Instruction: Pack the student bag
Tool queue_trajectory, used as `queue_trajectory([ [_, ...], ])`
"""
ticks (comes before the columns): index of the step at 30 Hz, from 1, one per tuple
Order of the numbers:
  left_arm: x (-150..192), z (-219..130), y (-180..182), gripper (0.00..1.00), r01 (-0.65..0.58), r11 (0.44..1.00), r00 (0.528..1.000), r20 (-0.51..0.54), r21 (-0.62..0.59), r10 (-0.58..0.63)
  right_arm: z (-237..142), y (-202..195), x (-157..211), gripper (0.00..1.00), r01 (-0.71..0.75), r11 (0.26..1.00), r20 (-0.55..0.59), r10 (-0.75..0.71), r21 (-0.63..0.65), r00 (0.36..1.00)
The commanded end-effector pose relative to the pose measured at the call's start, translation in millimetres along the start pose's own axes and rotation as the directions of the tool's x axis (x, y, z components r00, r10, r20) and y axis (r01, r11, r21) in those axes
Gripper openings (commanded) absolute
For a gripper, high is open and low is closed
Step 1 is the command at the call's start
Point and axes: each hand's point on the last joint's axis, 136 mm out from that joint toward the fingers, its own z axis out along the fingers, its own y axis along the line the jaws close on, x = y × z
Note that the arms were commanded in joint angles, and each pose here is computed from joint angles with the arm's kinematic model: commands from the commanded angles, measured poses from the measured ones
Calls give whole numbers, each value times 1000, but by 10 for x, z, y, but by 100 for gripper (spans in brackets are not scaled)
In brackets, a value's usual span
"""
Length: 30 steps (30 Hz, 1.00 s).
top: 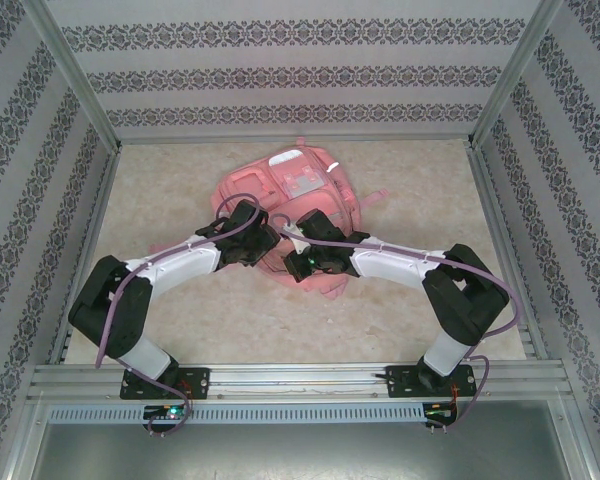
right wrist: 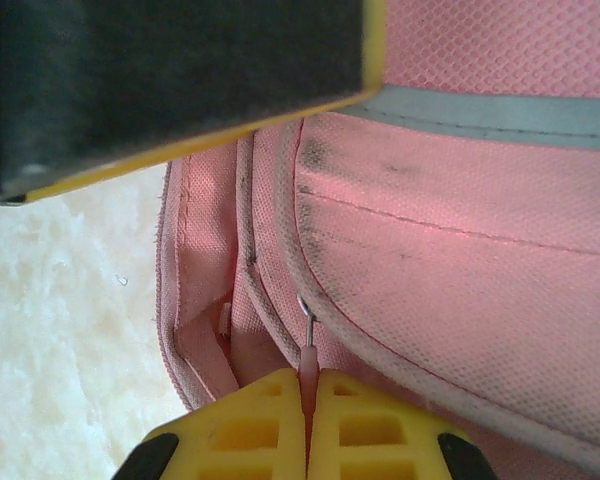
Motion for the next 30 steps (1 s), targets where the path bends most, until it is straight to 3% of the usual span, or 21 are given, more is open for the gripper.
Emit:
queue_trajectory([
  [1,52,120,-141,41,42,998,999,-32,45,-40,-69,192,-46,0,21,998,19,-20,-58,1000],
  [3,51,175,-170,35,35,998,999,-36,47,-33,-79,196,-55,0,23,998,24,-22,-55,999],
  [8,-49,198,-132,2,0,999,1000,-17,39,1,-98,68,1,0,42,999,-1,-42,19,999],
  [9,-77,176,-125,0,-3,999,1000,-17,40,4,-97,22,34,0,48,998,-16,-47,41,999],
  [17,-370,-83,139,0,-83,996,996,-28,-22,83,-253,-444,189,0,65,968,-67,-50,241,996],
  [24,-583,-157,343,0,-141,990,989,-52,-30,139,-424,-775,260,0,9,951,-57,9,310,998],
  [30,-713,-115,307,0,-168,985,972,-162,45,173,-476,-817,257,0,-9,958,-49,24,288,999],
])
